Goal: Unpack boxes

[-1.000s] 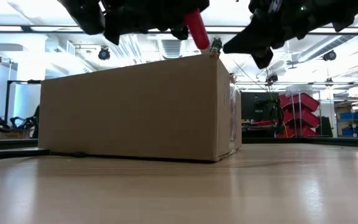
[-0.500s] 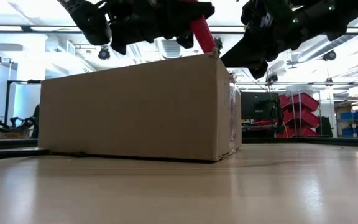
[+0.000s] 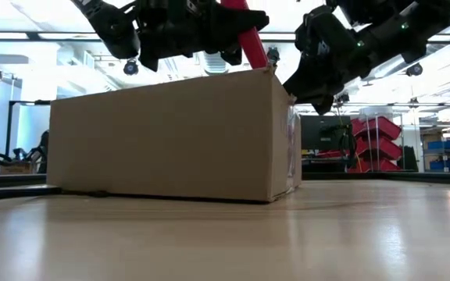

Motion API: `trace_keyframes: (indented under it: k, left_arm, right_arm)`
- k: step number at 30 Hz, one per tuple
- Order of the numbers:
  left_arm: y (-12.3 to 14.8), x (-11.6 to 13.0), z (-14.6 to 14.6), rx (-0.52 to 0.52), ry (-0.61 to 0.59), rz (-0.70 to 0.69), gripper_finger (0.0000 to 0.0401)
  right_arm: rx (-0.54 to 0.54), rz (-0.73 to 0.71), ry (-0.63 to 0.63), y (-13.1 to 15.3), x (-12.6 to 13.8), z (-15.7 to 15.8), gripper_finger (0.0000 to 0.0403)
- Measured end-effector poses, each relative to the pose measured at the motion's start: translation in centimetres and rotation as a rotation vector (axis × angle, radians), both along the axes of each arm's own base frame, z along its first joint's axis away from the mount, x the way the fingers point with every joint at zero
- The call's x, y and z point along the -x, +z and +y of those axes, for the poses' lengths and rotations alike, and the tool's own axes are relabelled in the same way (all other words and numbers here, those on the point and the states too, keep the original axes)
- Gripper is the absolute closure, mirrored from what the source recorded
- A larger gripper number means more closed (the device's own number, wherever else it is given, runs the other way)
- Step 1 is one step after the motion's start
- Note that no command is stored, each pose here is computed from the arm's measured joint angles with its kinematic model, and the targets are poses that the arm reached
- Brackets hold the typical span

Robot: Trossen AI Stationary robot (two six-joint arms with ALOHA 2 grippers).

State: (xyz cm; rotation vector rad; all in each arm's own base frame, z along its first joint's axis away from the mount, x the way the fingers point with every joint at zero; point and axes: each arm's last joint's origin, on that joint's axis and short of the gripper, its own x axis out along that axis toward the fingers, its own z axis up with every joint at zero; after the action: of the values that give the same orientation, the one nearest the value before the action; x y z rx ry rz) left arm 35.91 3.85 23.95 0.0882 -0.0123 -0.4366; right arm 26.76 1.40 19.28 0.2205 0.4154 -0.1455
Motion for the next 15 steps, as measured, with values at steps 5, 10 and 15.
trace_keyframes:
  k: [5, 10, 15]
  left_arm:
    - [-0.15, 0.05, 0.14, 0.0, 0.005, 0.009, 0.0368]
    - [-0.15, 0.05, 0.16, -0.001, 0.005, 0.009, 0.0368]
    - [-0.19, 0.04, 0.29, -0.002, 0.009, 0.009, 0.0368]
  right_arm:
    - [-0.01, 0.01, -0.015, -0.32, -0.16, -0.25, 0.0403]
    - [-0.014, 0.013, -0.018, -0.37, -0.17, -0.28, 0.0403]
    - [-0.019, 0.014, -0.02, -0.4, -0.17, -0.28, 0.0403]
